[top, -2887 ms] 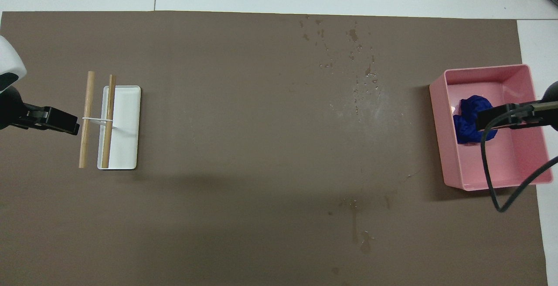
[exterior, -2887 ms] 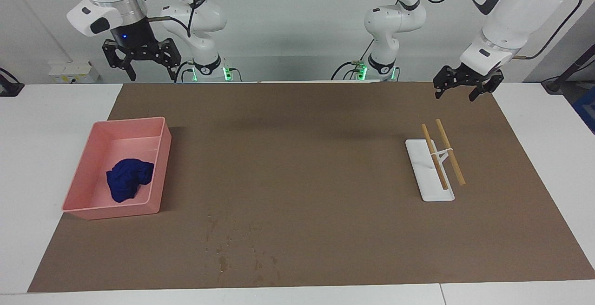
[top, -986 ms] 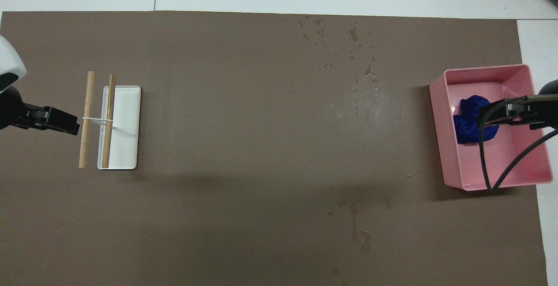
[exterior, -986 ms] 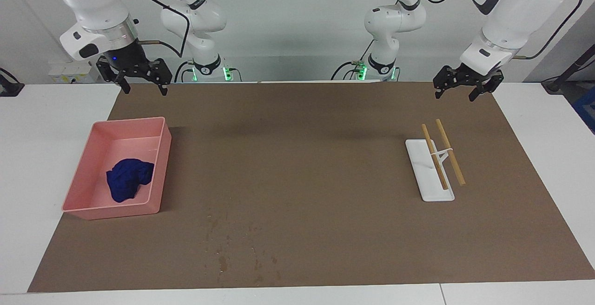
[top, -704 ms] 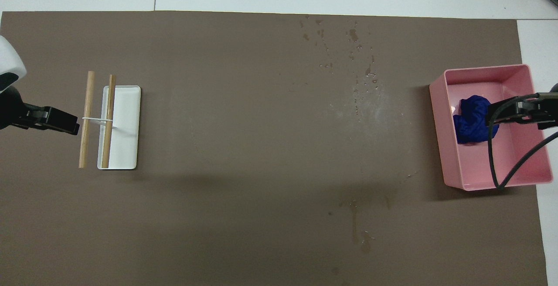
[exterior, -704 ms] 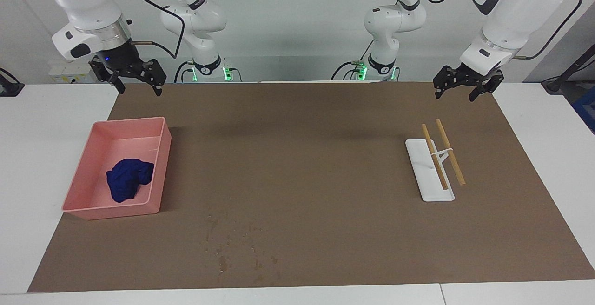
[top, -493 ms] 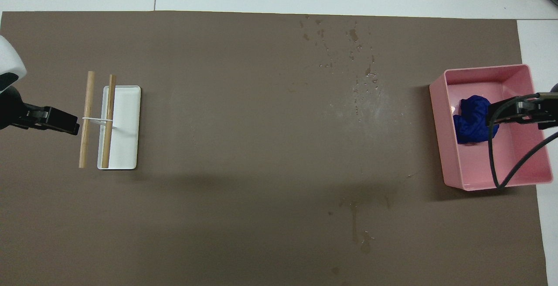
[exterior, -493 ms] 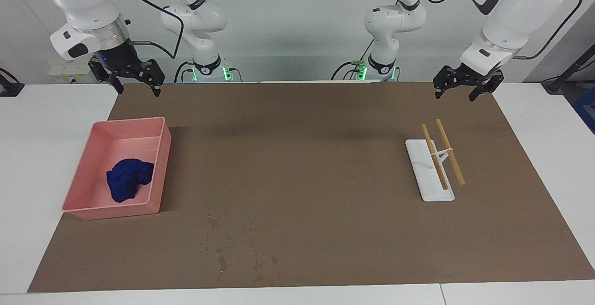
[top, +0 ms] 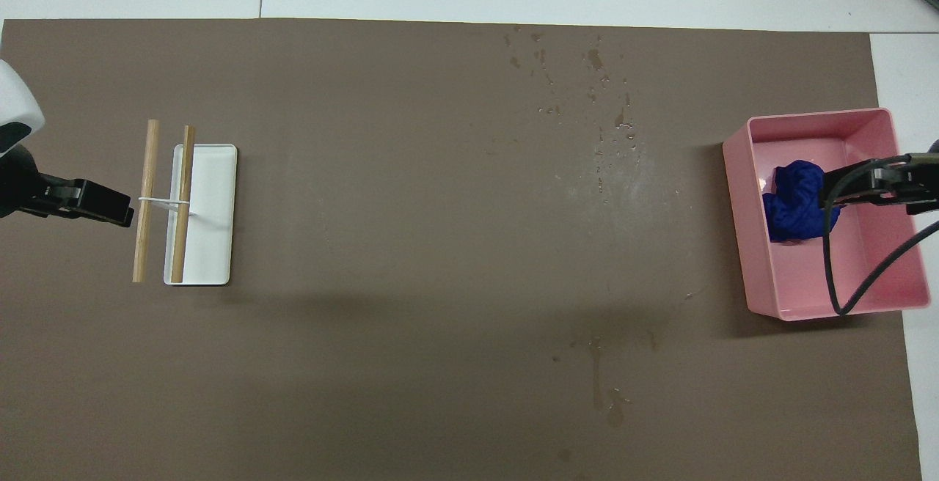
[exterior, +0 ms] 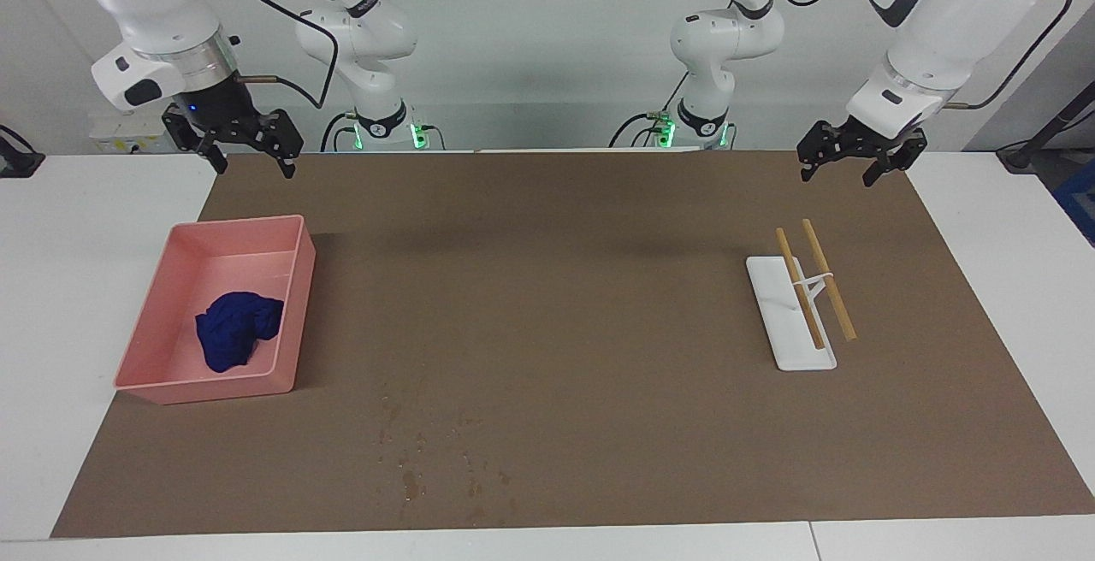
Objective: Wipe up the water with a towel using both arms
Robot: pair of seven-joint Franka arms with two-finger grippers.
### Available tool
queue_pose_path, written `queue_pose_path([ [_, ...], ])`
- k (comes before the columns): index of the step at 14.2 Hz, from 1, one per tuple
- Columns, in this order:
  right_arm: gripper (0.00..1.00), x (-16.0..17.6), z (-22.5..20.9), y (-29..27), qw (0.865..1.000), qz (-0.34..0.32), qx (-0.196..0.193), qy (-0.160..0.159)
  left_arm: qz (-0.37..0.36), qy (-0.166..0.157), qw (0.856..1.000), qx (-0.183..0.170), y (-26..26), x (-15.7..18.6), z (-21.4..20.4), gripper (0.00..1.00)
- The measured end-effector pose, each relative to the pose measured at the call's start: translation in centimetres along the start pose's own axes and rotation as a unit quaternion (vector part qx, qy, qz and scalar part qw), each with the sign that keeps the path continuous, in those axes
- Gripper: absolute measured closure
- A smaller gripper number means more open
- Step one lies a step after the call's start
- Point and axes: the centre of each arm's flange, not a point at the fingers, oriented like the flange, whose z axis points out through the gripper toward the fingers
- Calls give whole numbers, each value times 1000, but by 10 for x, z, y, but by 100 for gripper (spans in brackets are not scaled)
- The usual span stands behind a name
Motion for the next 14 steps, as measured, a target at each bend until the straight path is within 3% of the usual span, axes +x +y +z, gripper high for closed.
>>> queue_pose_path([
  [14,0,2,-1,4,1000,-7,17,6,0,0,1000,0,0,0,0,0],
])
